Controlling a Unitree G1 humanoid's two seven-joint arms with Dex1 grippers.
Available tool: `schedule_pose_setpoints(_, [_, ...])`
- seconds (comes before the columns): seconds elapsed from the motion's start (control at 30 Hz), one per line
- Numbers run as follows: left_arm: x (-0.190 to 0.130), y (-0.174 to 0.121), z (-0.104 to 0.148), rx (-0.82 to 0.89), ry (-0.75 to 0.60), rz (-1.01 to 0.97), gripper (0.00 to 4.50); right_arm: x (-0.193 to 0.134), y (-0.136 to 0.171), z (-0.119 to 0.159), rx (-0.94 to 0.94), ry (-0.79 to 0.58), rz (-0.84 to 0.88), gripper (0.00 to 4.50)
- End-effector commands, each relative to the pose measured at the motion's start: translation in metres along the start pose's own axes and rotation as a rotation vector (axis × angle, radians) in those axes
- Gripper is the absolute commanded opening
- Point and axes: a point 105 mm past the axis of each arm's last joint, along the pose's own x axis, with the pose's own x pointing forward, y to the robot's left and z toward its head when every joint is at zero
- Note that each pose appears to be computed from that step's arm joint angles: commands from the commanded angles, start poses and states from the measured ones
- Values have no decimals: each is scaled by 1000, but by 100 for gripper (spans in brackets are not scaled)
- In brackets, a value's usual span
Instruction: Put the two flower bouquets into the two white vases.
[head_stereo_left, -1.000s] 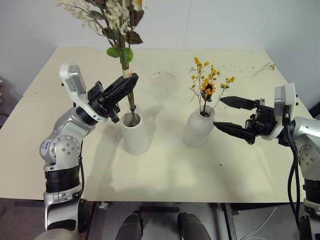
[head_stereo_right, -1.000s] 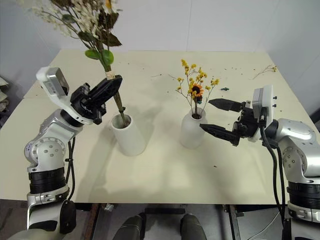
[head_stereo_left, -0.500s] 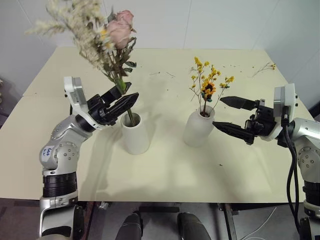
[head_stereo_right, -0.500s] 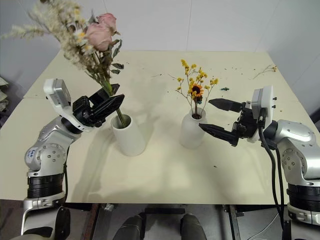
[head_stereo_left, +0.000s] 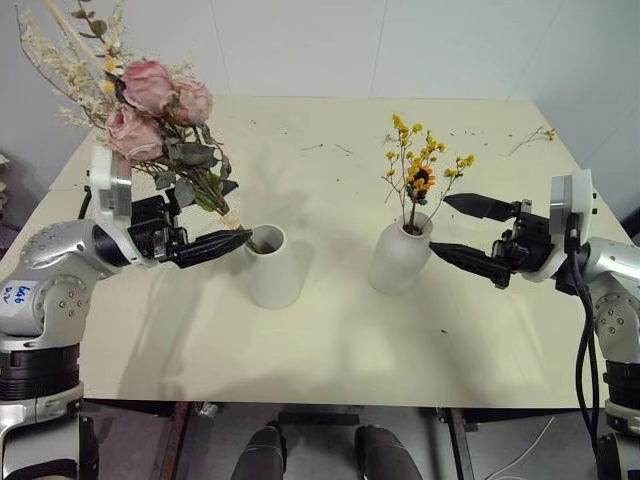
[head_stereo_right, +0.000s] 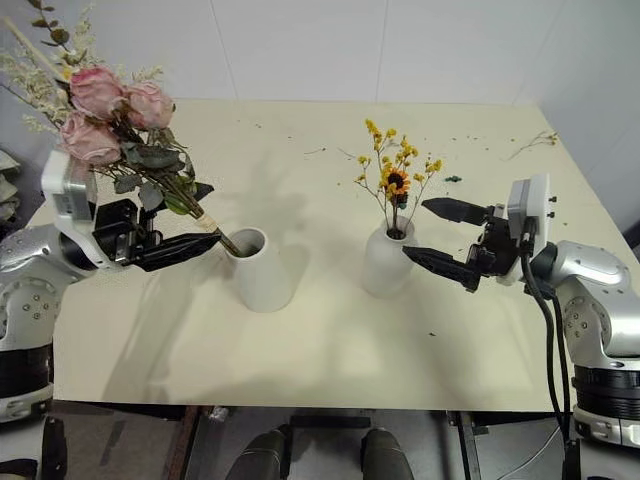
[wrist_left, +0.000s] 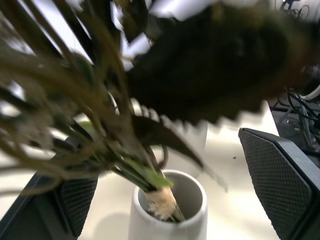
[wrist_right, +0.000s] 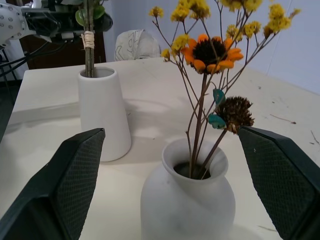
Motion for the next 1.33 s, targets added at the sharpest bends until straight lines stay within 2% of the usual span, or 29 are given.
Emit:
schedule_pose_setpoints(0.03, [16, -4, 1, 46, -19, -53, 449, -7, -4, 14, -78, -15, -19, 450])
schedule_pose_setpoints(0.27, [50, -10, -22, 12, -6, -191, 449, -9, -1, 17, -96, -12, -54, 450])
schedule_pose_setpoints(0.4, [20, 3, -32, 52, 108, -140, 449, -15, 4, 20, -100, -11, -71, 450])
schedule_pose_setpoints(0.5, [-11, 13, -27, 60, 172, -88, 449, -25, 5, 19, -102, 19, -80, 450])
schedule_pose_setpoints(0.63, [-33, 16, -16, 43, 227, -101, 449, -37, 5, 17, -110, 82, -65, 450])
schedule_pose_setpoints(0.8, [-39, 10, -6, 43, 260, -144, 449, -49, 0, 19, -107, 143, -66, 450])
schedule_pose_setpoints(0.87, [-45, 14, -6, 13, 267, -102, 449, -54, -7, 13, -108, 195, -104, 450])
schedule_pose_setpoints(1.03, [-57, 18, -9, 18, 278, -39, 449, -63, -10, 13, -141, 212, -100, 450])
schedule_pose_setpoints(1.1, [-64, 14, -14, -29, 286, -38, 449, -65, -9, 13, -145, 214, -95, 450])
schedule_pose_setpoints(1.33, [-63, 16, -22, 59, 268, 3, 449, -80, -16, 8, -164, 256, -137, 450])
